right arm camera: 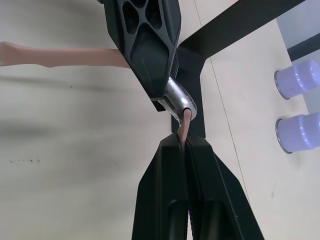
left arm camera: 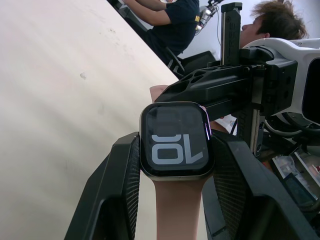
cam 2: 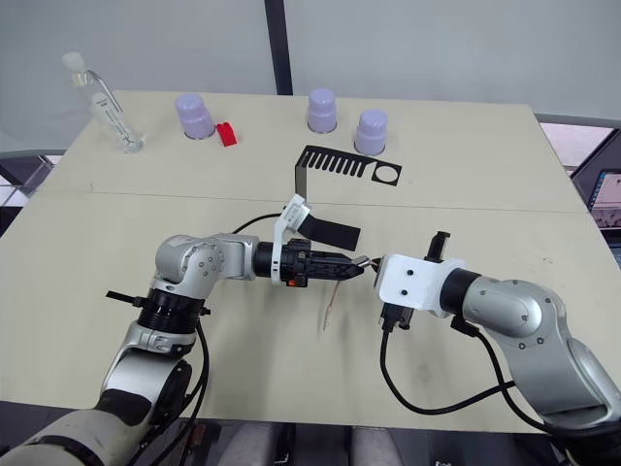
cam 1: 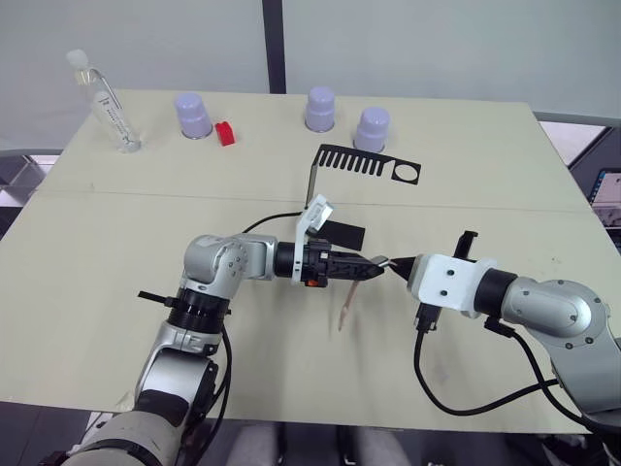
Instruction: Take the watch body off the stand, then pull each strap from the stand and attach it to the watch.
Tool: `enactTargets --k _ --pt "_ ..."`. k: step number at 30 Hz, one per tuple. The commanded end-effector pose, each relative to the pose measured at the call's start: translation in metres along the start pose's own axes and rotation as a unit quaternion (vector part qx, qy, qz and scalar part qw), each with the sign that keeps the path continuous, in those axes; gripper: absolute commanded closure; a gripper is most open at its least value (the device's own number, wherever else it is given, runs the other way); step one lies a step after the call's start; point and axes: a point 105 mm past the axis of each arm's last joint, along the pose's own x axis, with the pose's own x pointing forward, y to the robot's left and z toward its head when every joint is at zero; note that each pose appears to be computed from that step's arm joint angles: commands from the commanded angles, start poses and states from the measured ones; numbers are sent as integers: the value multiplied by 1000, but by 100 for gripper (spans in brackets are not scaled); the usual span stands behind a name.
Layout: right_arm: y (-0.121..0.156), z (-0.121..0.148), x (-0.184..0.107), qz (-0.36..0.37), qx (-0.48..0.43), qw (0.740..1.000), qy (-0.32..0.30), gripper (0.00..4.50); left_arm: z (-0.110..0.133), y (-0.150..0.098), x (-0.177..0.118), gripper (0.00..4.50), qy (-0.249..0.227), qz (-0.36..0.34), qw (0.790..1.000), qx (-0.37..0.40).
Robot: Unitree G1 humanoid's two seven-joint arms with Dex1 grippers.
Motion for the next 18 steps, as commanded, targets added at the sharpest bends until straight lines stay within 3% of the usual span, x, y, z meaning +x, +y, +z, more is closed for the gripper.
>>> enactTargets --k 1,18 --pt "5 24 0 11 -32 998 -50 450 8 -36 26 291 13 -85 996 35" --pt "5 24 -1 10 -29 998 -46 450 8 -37 29 291 14 -91 995 36"
